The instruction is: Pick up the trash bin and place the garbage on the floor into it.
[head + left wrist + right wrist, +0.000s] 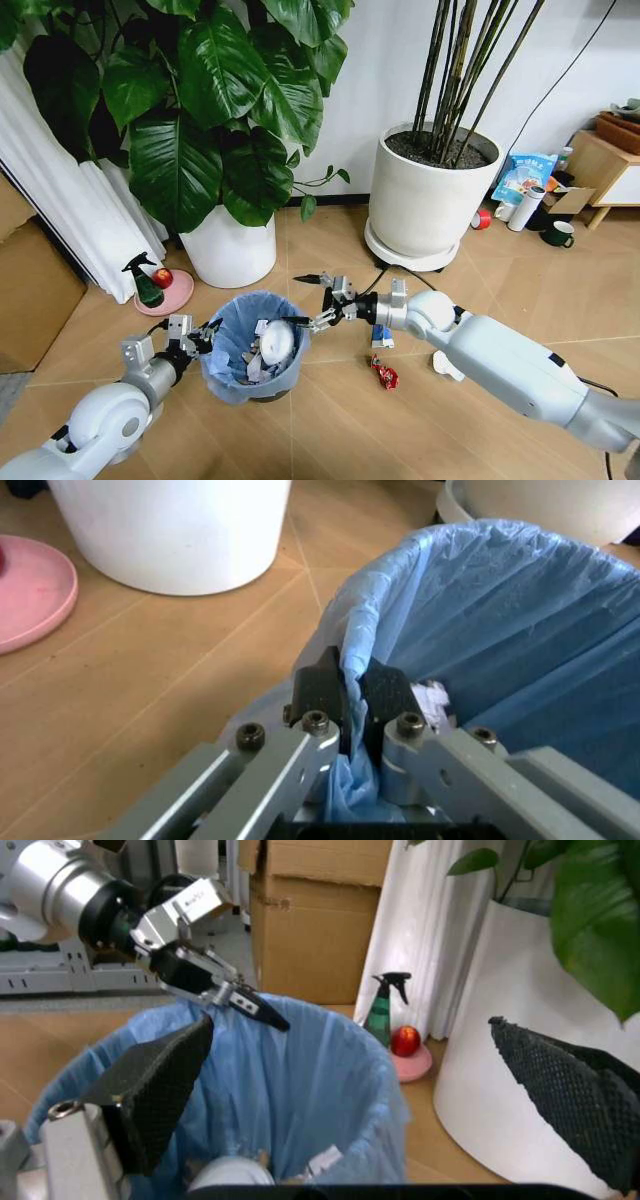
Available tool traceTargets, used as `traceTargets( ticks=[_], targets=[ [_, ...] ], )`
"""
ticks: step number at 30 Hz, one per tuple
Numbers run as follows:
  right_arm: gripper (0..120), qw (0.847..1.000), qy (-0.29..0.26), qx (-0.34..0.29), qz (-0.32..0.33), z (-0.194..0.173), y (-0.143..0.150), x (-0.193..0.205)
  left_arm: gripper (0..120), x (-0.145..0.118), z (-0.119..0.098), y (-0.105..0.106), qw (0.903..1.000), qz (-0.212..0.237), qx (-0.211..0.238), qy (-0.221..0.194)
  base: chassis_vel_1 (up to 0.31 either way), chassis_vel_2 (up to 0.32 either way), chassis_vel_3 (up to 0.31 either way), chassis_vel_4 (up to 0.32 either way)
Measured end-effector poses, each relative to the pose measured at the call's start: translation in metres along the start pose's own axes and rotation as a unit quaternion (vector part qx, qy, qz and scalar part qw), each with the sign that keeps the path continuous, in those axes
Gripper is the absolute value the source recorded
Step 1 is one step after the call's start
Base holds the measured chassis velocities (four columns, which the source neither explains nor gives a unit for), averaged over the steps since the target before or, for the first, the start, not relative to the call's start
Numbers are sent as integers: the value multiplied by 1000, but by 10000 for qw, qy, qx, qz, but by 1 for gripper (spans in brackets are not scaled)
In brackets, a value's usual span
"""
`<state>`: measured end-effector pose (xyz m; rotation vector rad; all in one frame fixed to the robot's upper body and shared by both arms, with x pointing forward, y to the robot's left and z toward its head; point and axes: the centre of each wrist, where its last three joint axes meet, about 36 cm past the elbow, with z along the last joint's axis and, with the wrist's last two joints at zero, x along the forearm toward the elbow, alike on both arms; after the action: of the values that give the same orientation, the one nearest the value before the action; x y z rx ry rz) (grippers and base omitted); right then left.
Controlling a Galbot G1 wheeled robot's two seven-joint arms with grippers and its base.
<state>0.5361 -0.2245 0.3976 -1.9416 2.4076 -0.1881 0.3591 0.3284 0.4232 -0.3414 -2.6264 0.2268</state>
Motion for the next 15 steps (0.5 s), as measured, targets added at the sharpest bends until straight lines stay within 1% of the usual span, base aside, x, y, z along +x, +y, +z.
traceTargets(
  ticks=[7,10,12,13,14,15],
  targets=[
    [100,9999,2,24,167,6,-3,10,0,0,1,-1,9999,109,70,-12,0,0,0,0],
    [100,9994,-8,6,332,7,-4,14,0,0,2,0,9999,106,69,1,0,0,0,0],
    [100,9963,73,-103,850,12,-1,25,0,1,3,1,10000,34,75,20,0,0,0,0],
    [100,9963,73,-103,850,12,-1,25,0,1,3,1,10000,34,75,20,0,0,0,0],
    [100,9933,124,-177,1136,15,2,30,0,2,3,2,10000,2,76,20,0,0,0,0],
    [100,9845,243,-335,1706,24,9,40,0,3,3,5,10000,-60,73,16,0,0,0,0]
  ],
)
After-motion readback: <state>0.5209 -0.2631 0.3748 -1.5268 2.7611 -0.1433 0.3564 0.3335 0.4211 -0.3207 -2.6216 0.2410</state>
